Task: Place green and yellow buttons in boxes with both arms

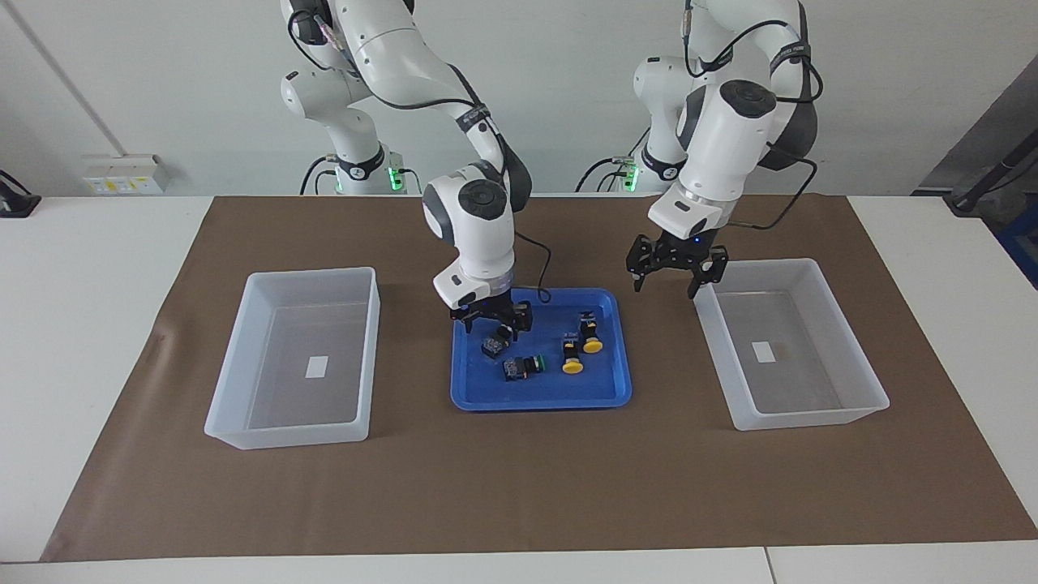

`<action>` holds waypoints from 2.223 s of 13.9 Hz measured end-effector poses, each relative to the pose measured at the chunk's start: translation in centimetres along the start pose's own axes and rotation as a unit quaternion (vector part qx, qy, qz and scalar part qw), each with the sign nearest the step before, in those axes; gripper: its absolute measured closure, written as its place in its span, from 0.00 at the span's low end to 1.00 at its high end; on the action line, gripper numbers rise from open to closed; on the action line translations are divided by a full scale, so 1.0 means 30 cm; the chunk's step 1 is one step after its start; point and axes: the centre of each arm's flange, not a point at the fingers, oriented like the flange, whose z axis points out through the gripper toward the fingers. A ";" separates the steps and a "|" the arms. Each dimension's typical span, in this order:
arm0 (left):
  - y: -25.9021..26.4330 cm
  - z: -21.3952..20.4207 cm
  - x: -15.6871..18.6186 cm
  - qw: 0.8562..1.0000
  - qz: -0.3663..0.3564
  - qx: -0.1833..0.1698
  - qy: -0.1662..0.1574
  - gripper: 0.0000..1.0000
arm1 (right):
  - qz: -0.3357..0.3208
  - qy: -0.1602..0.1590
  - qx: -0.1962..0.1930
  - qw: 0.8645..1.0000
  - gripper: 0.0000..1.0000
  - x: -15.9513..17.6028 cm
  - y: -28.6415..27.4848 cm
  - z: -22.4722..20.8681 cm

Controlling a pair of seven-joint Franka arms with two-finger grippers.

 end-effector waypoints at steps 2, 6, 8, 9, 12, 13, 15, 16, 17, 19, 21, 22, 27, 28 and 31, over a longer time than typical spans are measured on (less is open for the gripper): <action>0.025 0.056 -0.018 1.000 -0.014 -0.008 0.013 0.00 | -0.004 -0.005 -0.005 1.000 0.09 -0.009 0.009 0.019; 0.049 0.119 -0.057 0.999 -0.025 -0.020 0.028 0.00 | -0.006 0.010 0.009 1.000 0.41 -0.014 0.014 0.046; 0.046 0.125 -0.060 0.999 -0.027 -0.020 0.029 0.00 | -0.006 0.012 0.011 1.000 0.57 -0.014 0.011 0.045; 0.045 0.123 -0.058 0.999 -0.028 -0.022 0.033 0.00 | -0.006 0.013 0.012 1.000 0.57 -0.013 0.009 0.041; 0.038 0.151 -0.061 0.998 -0.034 -0.025 0.038 0.00 | -0.001 0.013 0.013 1.000 0.57 0.015 0.008 -0.064; 0.038 0.173 -0.063 0.998 -0.034 -0.025 0.038 0.00 | 0.004 0.012 0.013 1.000 0.57 0.033 0.017 -0.143; 0.076 0.244 -0.076 0.998 -0.039 -0.026 0.035 0.00 | 0.023 0.016 0.020 0.999 0.57 0.085 0.080 -0.331; 0.105 0.280 -0.086 0.998 -0.040 -0.028 0.035 0.00 | 0.031 0.018 0.023 0.999 0.57 0.116 0.139 -0.411; 0.132 0.312 -0.099 0.998 -0.039 -0.029 0.031 0.00 | 0.031 0.020 0.024 0.999 0.57 0.148 0.206 -0.471; 0.151 0.357 -0.127 0.999 -0.037 -0.026 0.020 0.00 | 0.014 0.024 0.023 0.999 0.57 0.227 0.357 -0.537; 0.149 0.379 -0.149 0.999 -0.036 -0.024 0.014 0.00 | -0.014 0.030 0.019 0.999 0.57 0.317 0.522 -0.557; 0.150 0.390 -0.157 0.999 -0.035 -0.024 0.016 0.00 | -0.029 0.032 0.015 0.999 0.57 0.364 0.615 -0.555; 0.185 0.504 -0.209 0.999 -0.025 -0.024 0.020 0.03 | -0.101 0.027 -0.002 0.995 0.57 0.486 1.009 -0.479; 0.190 0.515 -0.214 0.999 -0.024 -0.024 0.018 0.12 | -0.113 0.027 -0.004 0.993 0.57 0.493 1.069 -0.435; 0.186 0.500 -0.207 0.999 -0.025 -0.024 0.021 0.49 | -0.131 0.020 0.000 0.991 0.57 0.507 1.157 -0.269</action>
